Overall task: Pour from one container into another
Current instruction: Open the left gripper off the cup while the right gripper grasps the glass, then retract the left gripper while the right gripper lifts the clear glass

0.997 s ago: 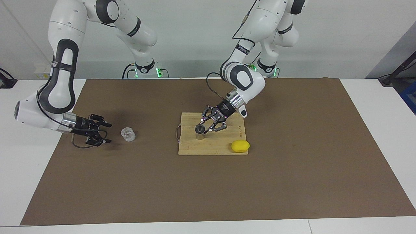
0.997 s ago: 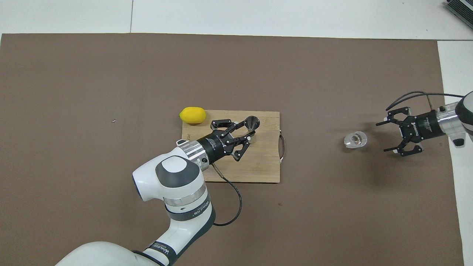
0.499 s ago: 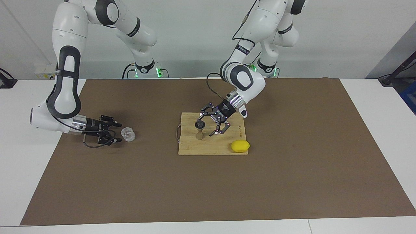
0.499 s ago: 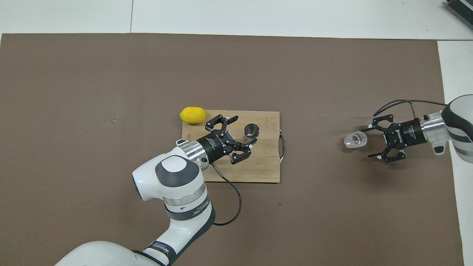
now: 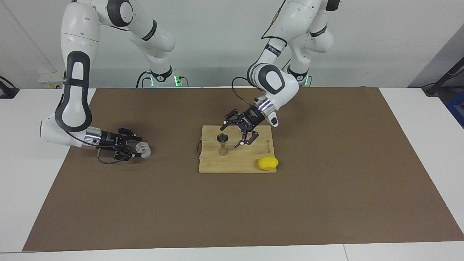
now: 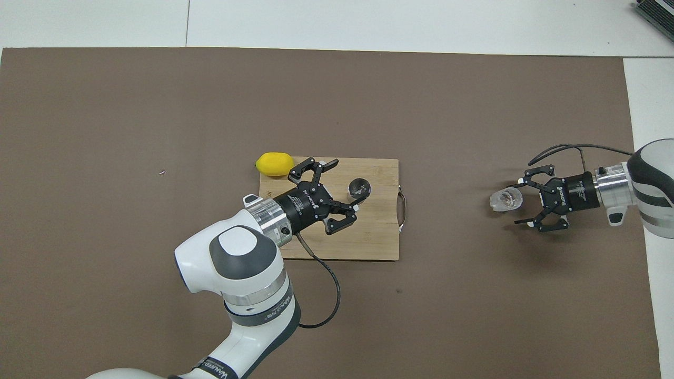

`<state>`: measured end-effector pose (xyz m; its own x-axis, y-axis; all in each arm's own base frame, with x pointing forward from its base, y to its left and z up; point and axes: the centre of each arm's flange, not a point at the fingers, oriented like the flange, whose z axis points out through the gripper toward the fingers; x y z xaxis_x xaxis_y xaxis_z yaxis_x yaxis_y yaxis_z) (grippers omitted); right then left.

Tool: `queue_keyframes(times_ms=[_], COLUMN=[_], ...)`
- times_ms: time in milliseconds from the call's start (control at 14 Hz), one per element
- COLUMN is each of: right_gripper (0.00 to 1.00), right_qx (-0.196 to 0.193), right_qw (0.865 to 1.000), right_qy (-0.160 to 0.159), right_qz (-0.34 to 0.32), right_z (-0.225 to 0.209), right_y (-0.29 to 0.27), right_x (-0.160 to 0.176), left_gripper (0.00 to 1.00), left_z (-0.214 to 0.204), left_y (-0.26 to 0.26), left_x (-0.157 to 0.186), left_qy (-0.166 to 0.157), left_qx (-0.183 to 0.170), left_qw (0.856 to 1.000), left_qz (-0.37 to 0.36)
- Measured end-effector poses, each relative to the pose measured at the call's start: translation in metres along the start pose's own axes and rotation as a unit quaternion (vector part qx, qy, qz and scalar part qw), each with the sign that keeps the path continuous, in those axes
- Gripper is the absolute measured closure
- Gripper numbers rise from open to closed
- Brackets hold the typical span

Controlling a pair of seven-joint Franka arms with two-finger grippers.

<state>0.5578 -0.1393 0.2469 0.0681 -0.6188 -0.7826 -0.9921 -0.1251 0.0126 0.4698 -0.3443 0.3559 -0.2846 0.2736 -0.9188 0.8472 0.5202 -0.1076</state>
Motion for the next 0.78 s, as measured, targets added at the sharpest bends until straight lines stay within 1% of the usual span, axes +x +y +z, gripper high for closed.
queue_keyframes(times_ms=[71, 214, 356, 499, 641, 783], right_gripper=[0.13, 0.12, 0.12, 0.12, 0.13, 0.15], right_qx=[0.007, 0.02, 0.028, 0.034, 0.039, 0.04], right_qw=[1.0, 1.0, 1.0, 0.999, 0.999, 0.999], right_qy=[0.002, -0.005, -0.002, -0.01, -0.018, -0.019], right_qz=[0.002, 0.007, 0.008, 0.012, 0.017, 0.018], right_z=[0.0, 0.004, 0.009, 0.014, 0.016, 0.017], right_y=[-0.001, -0.002, -0.005, -0.005, -0.004, -0.003], right_x=[0.001, 0.0, -0.001, -0.002, -0.002, -0.002], left_gripper=[0.0, 0.0, 0.0, 0.0, 0.0, 0.0], left_z=[-0.009, -0.027, -0.041, -0.055, -0.074, -0.095], left_y=[-0.002, -0.005, 0.001, 0.027, 0.064, 0.1], left_x=[-0.009, -0.025, -0.039, -0.044, -0.044, -0.044], left_qy=[-0.006, -0.013, -0.007, 0.016, 0.038, 0.057], left_qx=[-0.004, -0.013, -0.017, -0.025, -0.043, -0.053], left_qw=[1.0, 1.0, 0.998, 0.993, 0.986, 0.978], left_qz=[0.005, 0.018, 0.058, 0.118, 0.157, 0.195])
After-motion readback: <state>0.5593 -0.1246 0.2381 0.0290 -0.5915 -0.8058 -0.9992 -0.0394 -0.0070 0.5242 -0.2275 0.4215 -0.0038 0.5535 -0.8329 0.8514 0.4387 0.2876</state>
